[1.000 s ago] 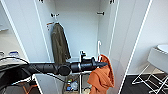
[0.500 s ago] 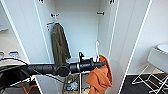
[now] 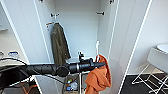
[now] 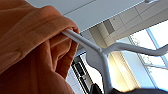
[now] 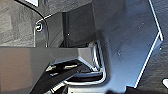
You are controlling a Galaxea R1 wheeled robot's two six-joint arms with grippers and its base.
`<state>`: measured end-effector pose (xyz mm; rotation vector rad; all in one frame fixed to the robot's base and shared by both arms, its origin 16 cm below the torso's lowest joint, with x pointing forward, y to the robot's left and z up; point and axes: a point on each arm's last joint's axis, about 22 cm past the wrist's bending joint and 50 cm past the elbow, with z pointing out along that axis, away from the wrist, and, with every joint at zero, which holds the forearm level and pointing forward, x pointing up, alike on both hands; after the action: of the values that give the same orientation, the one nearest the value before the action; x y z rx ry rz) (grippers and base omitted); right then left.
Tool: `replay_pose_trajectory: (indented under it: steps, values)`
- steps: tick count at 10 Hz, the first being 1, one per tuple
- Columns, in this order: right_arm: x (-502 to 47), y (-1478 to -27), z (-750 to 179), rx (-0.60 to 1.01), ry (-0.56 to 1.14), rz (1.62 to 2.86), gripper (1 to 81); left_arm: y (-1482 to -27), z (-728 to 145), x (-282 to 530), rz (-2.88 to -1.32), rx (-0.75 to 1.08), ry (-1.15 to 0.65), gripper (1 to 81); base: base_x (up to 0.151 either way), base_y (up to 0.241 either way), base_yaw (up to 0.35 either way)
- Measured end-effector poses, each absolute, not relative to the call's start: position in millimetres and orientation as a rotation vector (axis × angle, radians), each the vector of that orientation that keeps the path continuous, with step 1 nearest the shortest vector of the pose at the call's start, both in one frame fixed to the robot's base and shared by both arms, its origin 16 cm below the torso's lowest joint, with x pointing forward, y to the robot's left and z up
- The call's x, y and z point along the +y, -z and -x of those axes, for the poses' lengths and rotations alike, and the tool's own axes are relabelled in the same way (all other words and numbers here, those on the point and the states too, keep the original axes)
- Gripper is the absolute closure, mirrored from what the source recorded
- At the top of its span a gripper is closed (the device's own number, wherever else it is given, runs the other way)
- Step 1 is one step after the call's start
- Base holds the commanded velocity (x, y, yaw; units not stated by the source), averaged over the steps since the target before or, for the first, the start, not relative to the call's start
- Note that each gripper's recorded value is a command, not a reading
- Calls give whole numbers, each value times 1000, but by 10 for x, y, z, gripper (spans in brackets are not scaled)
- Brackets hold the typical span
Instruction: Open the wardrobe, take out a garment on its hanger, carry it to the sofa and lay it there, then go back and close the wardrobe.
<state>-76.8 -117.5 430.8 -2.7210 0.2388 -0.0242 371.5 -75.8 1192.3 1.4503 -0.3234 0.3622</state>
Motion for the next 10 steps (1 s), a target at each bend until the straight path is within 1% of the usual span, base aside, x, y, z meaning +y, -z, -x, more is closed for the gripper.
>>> replay_pose_trajectory:
  steps: [7,10]
  values:
    - [-1172,-4309,766,239,24,2720,10,-11847,-3708,-616,-1460,-302,-366,811,0,0,-182]
    - [-1323,-4299,786,236,38,2730,10,-11843,-3700,-577,-1464,-313,-378,811,0,0,-189]
